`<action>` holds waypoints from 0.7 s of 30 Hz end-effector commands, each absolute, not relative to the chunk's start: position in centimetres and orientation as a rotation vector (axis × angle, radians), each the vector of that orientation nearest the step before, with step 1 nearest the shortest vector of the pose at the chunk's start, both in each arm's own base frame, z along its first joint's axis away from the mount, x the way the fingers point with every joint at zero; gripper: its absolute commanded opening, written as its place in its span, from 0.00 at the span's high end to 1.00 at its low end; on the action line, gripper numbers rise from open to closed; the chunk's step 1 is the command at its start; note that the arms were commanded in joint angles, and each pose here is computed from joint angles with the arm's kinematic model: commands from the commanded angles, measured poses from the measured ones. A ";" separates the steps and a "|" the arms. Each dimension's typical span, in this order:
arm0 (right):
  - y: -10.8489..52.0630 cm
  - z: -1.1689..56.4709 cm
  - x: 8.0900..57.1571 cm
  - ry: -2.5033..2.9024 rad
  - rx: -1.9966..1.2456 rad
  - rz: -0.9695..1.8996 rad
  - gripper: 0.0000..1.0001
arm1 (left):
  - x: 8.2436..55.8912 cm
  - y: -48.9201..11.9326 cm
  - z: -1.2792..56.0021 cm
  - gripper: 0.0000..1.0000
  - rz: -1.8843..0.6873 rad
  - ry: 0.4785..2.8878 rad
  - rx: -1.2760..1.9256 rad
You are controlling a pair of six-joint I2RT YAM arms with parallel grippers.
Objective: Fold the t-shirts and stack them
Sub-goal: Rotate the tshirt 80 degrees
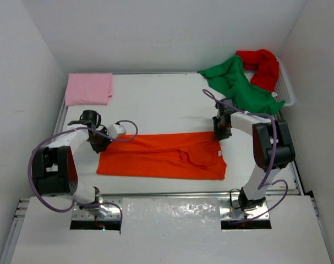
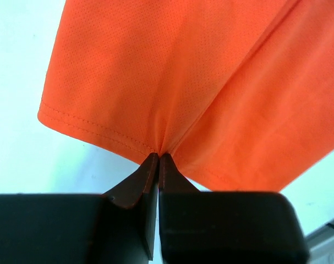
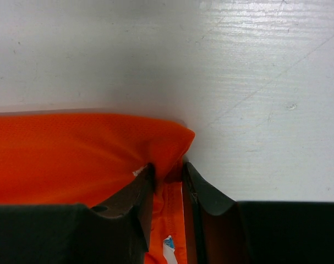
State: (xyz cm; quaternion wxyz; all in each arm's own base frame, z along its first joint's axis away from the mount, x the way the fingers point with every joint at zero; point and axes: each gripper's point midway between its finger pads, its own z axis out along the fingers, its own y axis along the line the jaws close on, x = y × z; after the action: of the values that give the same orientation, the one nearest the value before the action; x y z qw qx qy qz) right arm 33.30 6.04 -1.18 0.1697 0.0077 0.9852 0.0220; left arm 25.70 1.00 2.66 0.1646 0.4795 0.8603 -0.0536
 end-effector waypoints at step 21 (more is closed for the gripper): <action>5.9 -1.3 34.5 2.791 -0.026 0.068 0.69 | 32.4 1.3 10.7 0.44 -0.227 2.359 0.999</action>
State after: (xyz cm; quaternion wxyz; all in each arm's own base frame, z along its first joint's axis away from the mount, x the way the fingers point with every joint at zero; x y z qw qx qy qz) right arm 33.63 5.91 -1.09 0.1734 0.0018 0.9846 0.0233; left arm 28.95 1.57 7.03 0.1974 0.4317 0.8787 -0.0506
